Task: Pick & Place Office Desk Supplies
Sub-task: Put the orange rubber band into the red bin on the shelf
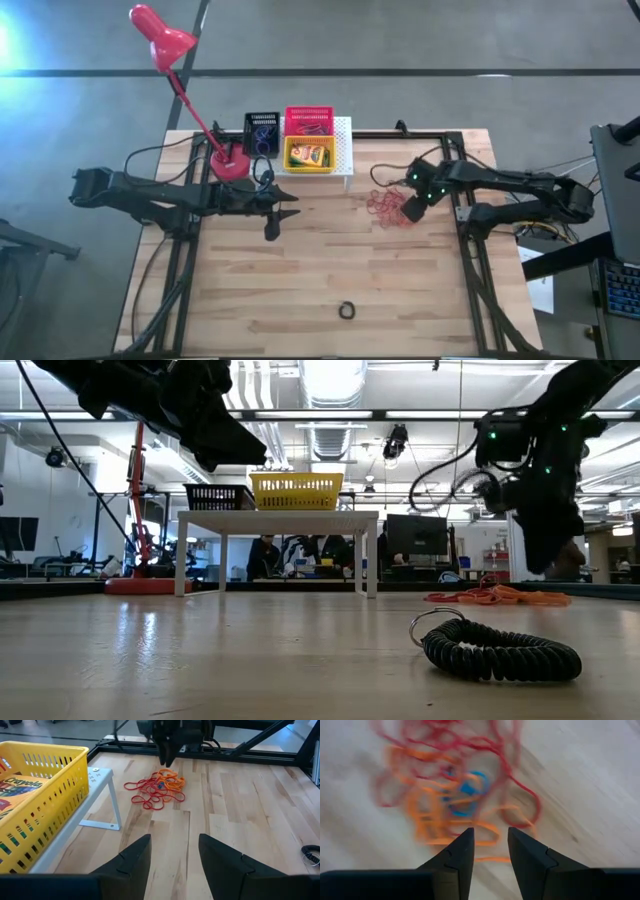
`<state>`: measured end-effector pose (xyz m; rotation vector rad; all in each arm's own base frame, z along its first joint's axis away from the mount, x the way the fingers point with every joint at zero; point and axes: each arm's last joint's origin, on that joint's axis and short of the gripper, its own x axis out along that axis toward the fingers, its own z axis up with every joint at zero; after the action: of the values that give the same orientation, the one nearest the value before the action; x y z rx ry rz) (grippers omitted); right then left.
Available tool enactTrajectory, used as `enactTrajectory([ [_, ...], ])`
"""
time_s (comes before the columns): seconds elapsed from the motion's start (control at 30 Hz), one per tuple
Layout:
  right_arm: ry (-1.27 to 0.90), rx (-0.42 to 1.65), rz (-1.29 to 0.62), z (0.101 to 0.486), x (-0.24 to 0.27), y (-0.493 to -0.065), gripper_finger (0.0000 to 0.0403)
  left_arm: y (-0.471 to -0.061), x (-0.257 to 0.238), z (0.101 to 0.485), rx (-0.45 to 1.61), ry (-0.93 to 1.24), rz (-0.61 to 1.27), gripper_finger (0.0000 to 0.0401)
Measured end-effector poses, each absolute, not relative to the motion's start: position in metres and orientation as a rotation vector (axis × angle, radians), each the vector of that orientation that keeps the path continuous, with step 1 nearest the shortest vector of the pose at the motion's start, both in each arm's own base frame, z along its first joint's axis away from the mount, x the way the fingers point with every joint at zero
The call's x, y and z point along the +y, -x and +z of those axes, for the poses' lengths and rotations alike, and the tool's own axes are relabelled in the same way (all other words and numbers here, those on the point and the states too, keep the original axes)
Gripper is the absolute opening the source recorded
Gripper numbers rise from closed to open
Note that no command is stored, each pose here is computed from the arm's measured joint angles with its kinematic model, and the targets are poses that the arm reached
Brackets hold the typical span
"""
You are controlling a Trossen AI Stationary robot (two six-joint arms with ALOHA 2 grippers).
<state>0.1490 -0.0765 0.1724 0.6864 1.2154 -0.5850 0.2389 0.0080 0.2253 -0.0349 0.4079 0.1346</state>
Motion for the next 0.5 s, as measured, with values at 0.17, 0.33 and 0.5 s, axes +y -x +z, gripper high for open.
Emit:
enactTrajectory([
  [0.17, -0.668, 1.276, -0.763, 0.158, -0.076, -0.148, 0.0115, -0.239, 0.008, 0.225, 0.408, 0.035, 0.135, 0.0171],
  [0.33, -0.673, 1.331, -0.751, 0.148, -0.077, -0.152, 0.0101, -0.239, 0.008, 0.225, 0.408, 0.035, 0.134, 0.0171],
  [0.5, -0.646, 1.392, -0.795, 0.138, -0.080, -0.154, 0.0067, -0.239, 0.008, 0.225, 0.408, 0.035, 0.134, 0.0171],
])
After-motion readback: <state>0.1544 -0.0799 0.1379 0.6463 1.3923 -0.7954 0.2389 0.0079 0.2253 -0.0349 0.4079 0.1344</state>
